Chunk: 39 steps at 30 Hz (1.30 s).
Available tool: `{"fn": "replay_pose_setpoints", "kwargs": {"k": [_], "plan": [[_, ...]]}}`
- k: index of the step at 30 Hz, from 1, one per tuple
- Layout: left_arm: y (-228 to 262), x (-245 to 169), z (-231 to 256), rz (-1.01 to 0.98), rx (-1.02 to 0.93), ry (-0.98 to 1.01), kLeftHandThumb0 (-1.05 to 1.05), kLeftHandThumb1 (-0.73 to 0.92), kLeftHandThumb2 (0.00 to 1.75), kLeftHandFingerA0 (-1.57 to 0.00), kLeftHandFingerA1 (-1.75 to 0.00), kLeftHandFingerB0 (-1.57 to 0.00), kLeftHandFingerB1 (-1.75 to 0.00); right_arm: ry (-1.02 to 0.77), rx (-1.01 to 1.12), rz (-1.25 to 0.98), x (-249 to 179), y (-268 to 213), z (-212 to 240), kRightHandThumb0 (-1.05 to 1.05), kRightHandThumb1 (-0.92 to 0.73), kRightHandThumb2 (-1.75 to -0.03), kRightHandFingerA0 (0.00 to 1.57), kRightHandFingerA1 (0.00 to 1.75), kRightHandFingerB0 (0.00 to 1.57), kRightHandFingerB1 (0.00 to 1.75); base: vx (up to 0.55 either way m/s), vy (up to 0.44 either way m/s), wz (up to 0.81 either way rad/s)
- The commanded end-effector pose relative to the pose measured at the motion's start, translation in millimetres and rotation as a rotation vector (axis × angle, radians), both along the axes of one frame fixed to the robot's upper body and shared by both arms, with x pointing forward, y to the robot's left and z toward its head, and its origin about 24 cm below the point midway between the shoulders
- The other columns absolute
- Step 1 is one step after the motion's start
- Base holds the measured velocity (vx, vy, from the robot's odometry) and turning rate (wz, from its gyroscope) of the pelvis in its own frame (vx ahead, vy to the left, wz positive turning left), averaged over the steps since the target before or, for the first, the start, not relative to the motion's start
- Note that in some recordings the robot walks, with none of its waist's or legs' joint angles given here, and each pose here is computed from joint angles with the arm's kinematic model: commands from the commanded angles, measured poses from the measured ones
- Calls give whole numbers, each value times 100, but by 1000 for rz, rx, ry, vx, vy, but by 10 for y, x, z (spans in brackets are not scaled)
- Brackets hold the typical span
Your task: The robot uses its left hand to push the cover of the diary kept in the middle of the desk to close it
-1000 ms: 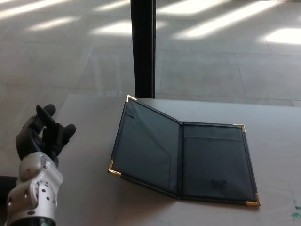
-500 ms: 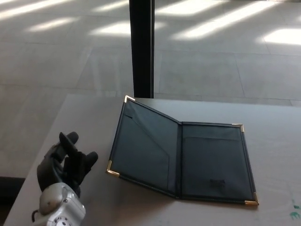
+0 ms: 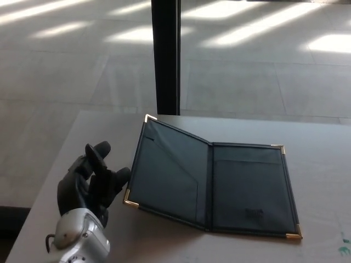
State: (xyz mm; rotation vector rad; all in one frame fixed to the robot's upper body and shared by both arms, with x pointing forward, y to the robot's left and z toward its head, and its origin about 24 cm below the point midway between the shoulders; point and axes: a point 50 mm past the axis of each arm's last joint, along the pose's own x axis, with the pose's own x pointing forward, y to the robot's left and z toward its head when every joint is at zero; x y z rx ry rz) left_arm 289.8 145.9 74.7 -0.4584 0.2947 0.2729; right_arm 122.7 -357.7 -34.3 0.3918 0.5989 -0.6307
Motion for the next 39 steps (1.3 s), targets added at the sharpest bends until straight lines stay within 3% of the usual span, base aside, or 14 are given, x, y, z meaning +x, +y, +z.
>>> {"fn": "replay_pose_setpoints", "kwargs": {"k": [1, 4, 5, 6, 7, 10, 14, 26, 27, 28, 32, 34, 35, 39], "plan": [[-545, -494, -584, -85, -185, 295, -100, 91, 83, -40, -55, -33, -49, -158, -63, -21, 232, -139, 290, -73, -92, -69, 37, 72, 44, 56, 0, 0, 0], [-556, -503, -623, -81, -147, 313, -100, 91, 83, -36, -58, -31, -50, -161, -67, -14, 231, -136, 296, -73, -92, -71, 34, 69, 42, 55, 0, 0, 0], [-550, -494, -618, -73, -133, 314, -91, 82, 127, -34, -63, -21, -53, -157, -66, -24, 232, -138, 296, -72, -92, -69, 37, 68, 45, 55, 0, 0, 0], [-540, -483, -609, -71, -116, 312, -92, 84, 128, -29, -61, -20, -53, -156, -64, -31, 230, -135, 293, -72, -92, -68, 38, 68, 46, 55, 0, 0, 0], [-520, -460, -597, -70, -96, 306, -102, 91, 85, -29, -58, -23, -48, -161, -57, -33, 223, -131, 290, -73, -92, -69, 35, 67, 44, 54, 0, 0, 0], [-481, -416, -563, -77, -77, 283, -100, 91, 80, -26, -61, -24, -49, -164, -55, -28, 209, -134, 287, -73, -92, -70, 37, 68, 43, 55, 0, 0, 0], [-317, -145, -328, -37, 47, 181, -98, 92, 82, -22, -52, -20, -43, -157, -57, -37, 209, -126, 272, -73, -92, -69, 39, 67, 44, 51, 0, 0, 0], [-6, 161, -111, -4, 57, 121, -97, 92, 76, -27, -47, -26, -41, -155, -58, -32, 148, -136, 259, -74, -92, -68, 37, 68, 41, 50, 0, 0, 0], [21, 176, -79, 10, 43, 115, -95, 79, 124, -30, -57, -16, -46, -158, -54, -37, 148, -131, 260, -74, -92, -70, 37, 69, 40, 51, 0, 0, 0], [41, 186, -50, 6, 52, 107, -97, 91, 78, -31, -49, -27, -42, -157, -52, -40, 145, -133, 255, -74, -92, -70, 37, 68, 40, 50, 0, 0, 0], [180, 276, 121, 30, 99, 50, -92, 92, 79, -35, -50, -18, -36, -146, -48, -61, 100, -136, 224, -73, -92, -70, 37, 66, 43, 52, 0, 0, 0], [268, 342, 196, 47, 141, 27, -89, 92, 79, -37, -50, -26, -39, -136, -57, -60, 87, -132, 216, -73, -92, -68, 37, 65, 44, 51, 0, 0, 0], [404, 388, 263, 42, 174, 14, -91, 92, 79, -28, -44, -22, -38, -130, -57, -65, 74, -132, 211, -75, -92, -70, 38, 66, 45, 53, 0, 0, 0], [616, 451, 308, 71, 211, 30, -95, 91, 78, -29, -39, -22, -36, -140, -41, -82, -12, -132, 201, -74, -92, -71, 36, 67, 42, 51, 0, 0, 0]]}}
